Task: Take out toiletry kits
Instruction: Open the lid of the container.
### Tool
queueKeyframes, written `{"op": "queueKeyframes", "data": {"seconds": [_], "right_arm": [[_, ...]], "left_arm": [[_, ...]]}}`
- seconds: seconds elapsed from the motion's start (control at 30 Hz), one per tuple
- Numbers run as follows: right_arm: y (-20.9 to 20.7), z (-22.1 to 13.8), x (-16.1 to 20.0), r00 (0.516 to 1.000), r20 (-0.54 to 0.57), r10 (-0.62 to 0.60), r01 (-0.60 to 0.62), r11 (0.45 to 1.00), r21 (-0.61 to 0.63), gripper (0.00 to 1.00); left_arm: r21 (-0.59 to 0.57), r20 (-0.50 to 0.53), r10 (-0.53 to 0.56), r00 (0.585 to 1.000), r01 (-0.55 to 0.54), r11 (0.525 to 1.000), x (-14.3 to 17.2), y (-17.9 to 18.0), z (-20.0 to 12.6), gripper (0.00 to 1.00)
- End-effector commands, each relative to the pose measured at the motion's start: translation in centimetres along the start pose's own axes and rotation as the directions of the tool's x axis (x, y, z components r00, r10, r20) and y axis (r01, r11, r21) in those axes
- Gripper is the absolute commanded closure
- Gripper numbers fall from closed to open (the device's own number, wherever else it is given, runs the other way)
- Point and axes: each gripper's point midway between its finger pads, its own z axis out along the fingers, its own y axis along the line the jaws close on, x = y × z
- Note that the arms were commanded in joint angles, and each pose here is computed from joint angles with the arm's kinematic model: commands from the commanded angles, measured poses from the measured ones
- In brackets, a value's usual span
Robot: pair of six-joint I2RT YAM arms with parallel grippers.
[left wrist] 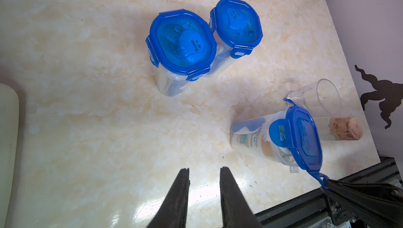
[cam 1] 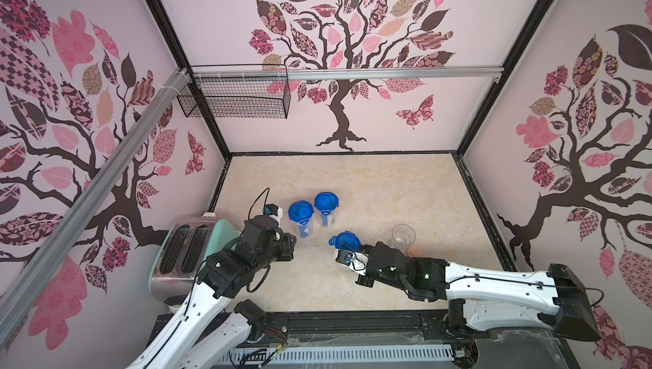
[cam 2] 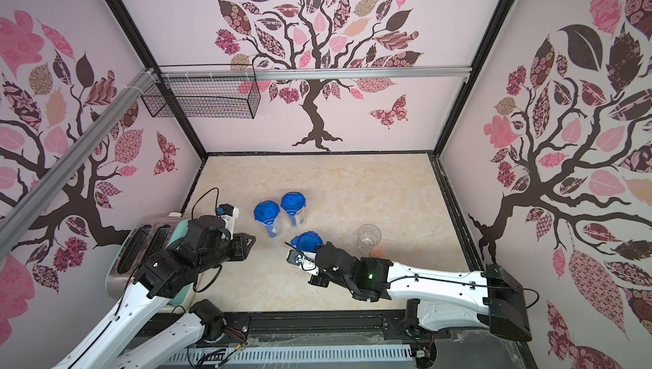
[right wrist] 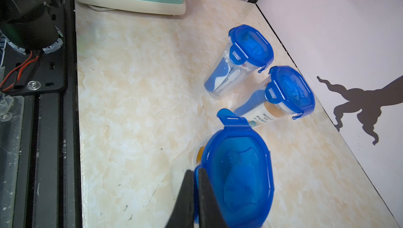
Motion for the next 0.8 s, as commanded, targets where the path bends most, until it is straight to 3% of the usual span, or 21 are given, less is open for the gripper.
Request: {"op": "queueKeyframes", "data": {"seconds": [0.0,0.23,0.77], "right_arm": [[-0.3,-0.5,-0.8,0.998,0.041,0.038,-0.038,0.999,0.010,0.96],[-1.2,-1.7,-1.5,0.984,0.131,0.122,-0.129,0.991,0.047,0.97],[-2.7,-3.2,-0.5,0.898,0.292,0.328,-0.366,0.927,0.085,0.98]], "left_arm": [[0.004,0.007,0.006,1.000,-0.006,1.000,-0.1,0.0,0.1,0.71],[0.007,0.006,0.006,1.000,-0.006,1.000,-0.1,-0.1,0.1,0.71],[0.007,0.003,0.006,1.000,-0.006,1.000,-0.1,-0.1,0.2,0.71]]}}
